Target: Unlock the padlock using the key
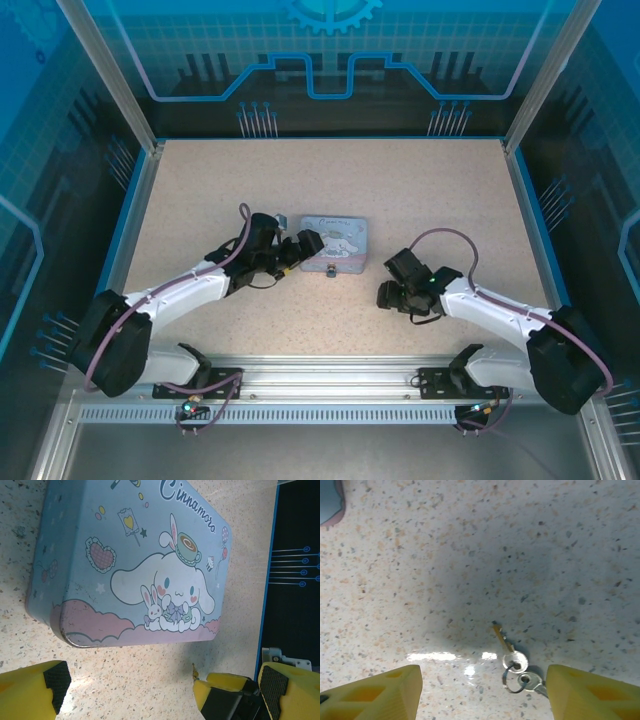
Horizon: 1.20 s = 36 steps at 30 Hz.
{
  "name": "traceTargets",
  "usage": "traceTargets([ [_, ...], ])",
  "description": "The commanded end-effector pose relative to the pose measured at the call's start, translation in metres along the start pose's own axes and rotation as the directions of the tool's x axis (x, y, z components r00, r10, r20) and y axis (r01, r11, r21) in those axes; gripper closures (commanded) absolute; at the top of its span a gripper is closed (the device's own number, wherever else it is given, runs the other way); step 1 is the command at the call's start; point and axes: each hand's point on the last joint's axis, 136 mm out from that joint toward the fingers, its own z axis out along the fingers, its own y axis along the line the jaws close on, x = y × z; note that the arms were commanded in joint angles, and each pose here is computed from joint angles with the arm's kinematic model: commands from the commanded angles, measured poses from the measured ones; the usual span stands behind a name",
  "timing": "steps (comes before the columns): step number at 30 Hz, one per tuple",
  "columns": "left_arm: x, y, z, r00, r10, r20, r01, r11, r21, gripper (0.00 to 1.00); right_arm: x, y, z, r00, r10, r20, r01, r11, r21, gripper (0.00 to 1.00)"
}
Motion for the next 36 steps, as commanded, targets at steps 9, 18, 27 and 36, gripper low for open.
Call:
traceTargets([
  [9,-0.001,-0.017,-0.002,1.0,0.017,-0.007,-0.017,0.999,0.044,0.01,0.01,-0.013,0.014,0.997,-0.037,-0.072,0.042,0.997,0.066,0.45],
  [18,-0.002,-0.019,0.003,1.0,0.011,-0.013,-0.01,0.999,0.053,0.01,0.023,-0.006,0.012,0.995,-0.063,-0.074,0.068,0.995,0.068,0.5],
  [27,-0.003,-0.02,0.004,1.0,0.009,-0.011,-0.009,0.998,0.061,0.01,0.028,-0.011,0.02,0.996,-0.058,-0.075,0.067,0.99,0.126,0.54],
  [36,-0.002,-0.022,0.005,1.0,0.012,-0.018,-0.011,0.998,0.067,0.01,0.021,-0.017,0.024,0.998,-0.039,-0.049,0.047,0.983,0.177,0.58],
])
